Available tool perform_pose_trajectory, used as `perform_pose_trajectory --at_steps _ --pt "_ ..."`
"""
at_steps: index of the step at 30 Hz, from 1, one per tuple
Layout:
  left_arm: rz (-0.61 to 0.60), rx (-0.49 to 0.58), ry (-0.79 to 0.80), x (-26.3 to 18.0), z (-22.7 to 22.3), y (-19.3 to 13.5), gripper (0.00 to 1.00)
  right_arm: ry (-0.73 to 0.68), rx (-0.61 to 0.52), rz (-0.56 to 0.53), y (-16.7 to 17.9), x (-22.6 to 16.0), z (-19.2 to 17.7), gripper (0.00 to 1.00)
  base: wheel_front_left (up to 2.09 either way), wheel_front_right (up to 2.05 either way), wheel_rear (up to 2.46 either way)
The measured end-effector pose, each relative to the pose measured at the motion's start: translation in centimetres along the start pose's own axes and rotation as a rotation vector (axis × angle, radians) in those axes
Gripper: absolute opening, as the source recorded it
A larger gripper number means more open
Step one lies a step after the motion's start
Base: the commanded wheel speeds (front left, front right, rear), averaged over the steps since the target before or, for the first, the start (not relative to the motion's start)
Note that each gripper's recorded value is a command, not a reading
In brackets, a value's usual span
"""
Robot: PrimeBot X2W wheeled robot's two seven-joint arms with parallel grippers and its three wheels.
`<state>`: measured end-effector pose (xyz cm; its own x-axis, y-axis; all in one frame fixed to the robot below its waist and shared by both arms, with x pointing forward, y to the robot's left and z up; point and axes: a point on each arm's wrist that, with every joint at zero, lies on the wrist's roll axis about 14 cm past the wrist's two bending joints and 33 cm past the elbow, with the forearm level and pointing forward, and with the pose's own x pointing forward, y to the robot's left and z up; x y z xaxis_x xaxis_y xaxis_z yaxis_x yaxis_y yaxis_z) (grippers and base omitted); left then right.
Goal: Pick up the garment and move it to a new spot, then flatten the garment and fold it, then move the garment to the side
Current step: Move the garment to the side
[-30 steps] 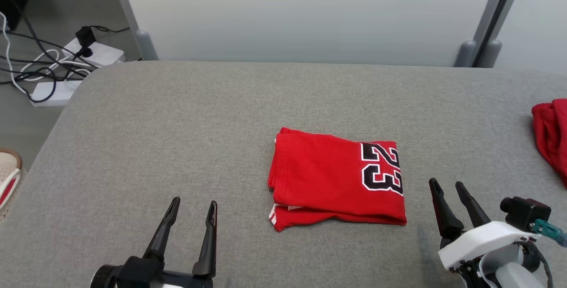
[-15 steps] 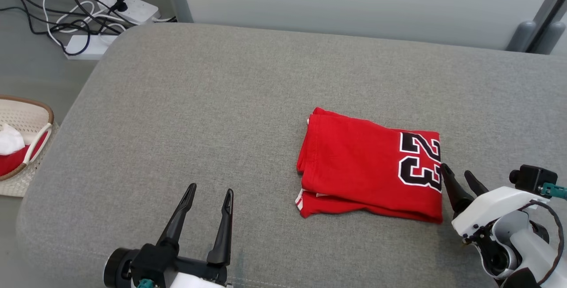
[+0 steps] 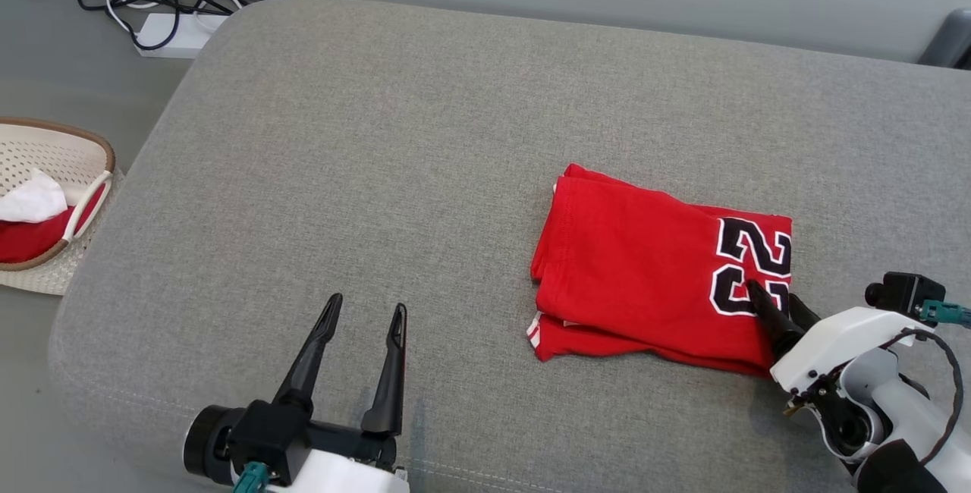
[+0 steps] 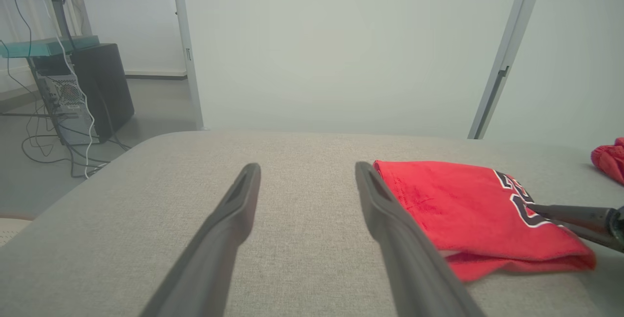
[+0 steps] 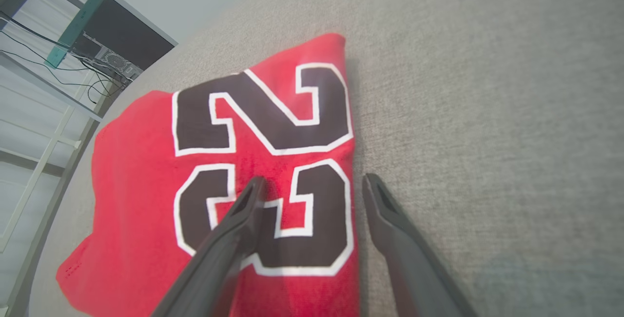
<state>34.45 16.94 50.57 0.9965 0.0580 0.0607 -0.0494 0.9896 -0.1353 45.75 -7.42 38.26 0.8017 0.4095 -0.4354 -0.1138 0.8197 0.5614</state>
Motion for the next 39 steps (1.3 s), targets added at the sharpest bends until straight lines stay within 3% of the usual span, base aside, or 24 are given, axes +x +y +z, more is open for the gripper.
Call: perform_pose_trajectory --at_steps 2,3,4,6,21,30,39 --pt "0.001 0.001 -0.005 0.1 0.2 0.0 1.00 0.007 0.003 0.000 0.1 0.1 0.0 1.00 0.00 0.00 0.00" --pt "0.001 0.002 -0.012 0.2 0.4 0.1 1.00 0.013 0.003 0.004 0.2 0.2 -0.1 0.80 0.00 0.00 0.00" --pt "0.003 0.003 -0.016 0.2 0.5 0.1 1.00 0.018 -0.002 0.010 0.4 0.3 -0.2 0.42 0.00 0.00 0.00" --pt "0.008 0.004 -0.016 0.2 0.5 0.3 1.00 0.025 0.000 0.013 0.5 0.4 -0.4 0.00 0.00 0.00 0.00" --pt "0.007 0.002 -0.038 0.3 1.2 0.1 1.00 -0.042 -0.289 0.094 2.0 0.2 1.4 0.00 0.00 0.00 0.00" --pt "-0.062 -0.015 -0.045 1.3 1.2 -1.9 1.00 -0.095 -0.335 0.069 1.0 -1.0 3.4 0.00 0.00 0.00 0.00" --pt "-0.191 -0.038 -0.051 3.6 1.0 -5.7 1.00 -0.184 -0.303 -0.002 -1.6 -3.5 5.9 0.00 0.00 0.00 0.00"
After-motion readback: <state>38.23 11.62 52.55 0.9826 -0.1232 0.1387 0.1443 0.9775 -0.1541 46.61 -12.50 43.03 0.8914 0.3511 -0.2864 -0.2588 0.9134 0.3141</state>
